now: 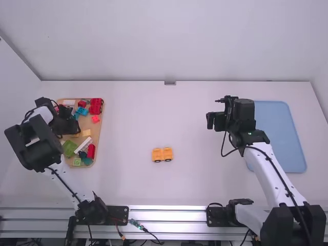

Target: Assemble lego blocks to make yellow taxi

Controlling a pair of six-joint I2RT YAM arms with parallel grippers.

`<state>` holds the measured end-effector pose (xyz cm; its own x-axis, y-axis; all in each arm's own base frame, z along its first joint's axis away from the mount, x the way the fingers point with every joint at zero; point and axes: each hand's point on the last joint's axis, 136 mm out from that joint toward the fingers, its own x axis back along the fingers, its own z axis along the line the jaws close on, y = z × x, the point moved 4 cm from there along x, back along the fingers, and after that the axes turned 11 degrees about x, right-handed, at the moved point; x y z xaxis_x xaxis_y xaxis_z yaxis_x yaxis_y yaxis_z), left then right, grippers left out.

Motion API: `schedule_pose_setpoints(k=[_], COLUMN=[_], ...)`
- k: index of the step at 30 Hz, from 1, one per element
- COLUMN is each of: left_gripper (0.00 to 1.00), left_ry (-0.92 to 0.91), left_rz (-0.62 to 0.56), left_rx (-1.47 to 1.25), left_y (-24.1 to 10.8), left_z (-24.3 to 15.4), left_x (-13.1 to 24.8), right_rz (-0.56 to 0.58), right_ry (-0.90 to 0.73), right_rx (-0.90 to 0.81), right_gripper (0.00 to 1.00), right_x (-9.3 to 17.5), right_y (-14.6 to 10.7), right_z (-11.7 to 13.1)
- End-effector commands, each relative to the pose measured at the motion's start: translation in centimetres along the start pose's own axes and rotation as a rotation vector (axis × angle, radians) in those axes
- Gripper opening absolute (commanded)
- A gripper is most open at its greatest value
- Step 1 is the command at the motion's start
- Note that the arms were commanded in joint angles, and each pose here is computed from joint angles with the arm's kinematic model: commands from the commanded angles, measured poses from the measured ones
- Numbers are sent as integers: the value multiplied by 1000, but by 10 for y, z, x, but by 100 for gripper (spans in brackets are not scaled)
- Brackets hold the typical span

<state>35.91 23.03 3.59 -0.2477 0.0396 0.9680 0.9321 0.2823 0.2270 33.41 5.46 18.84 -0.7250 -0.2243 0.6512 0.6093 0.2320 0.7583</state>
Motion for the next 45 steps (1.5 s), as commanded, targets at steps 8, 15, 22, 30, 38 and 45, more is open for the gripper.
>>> schedule_pose_setpoints(k=[8,15,22,30,38,45], left_gripper=[47,47,45,42,34,33], left_ry=[23,19,74,87,102,99], left_rz=[46,62,78,73,61,83], left_rx=[40,48,95,93,131,183], left_y=[-6,-9,-11,-14,-23,-21], left_z=[-6,-7,-1,-1,0,-1], left_x=[-6,-6,-5,-12,-25,-16], right_rz=[-29,-28,-28,-27,-29,-29], right_ry=[3,2,2,-1,-1,-1], right_rx=[13,11,12,12,12,13], right_gripper=[99,99,99,99,99,99], right_x=[4,4,4,4,4,4], right_y=[11,11,11,11,11,11], right_z=[2,1,1,1,1,1])
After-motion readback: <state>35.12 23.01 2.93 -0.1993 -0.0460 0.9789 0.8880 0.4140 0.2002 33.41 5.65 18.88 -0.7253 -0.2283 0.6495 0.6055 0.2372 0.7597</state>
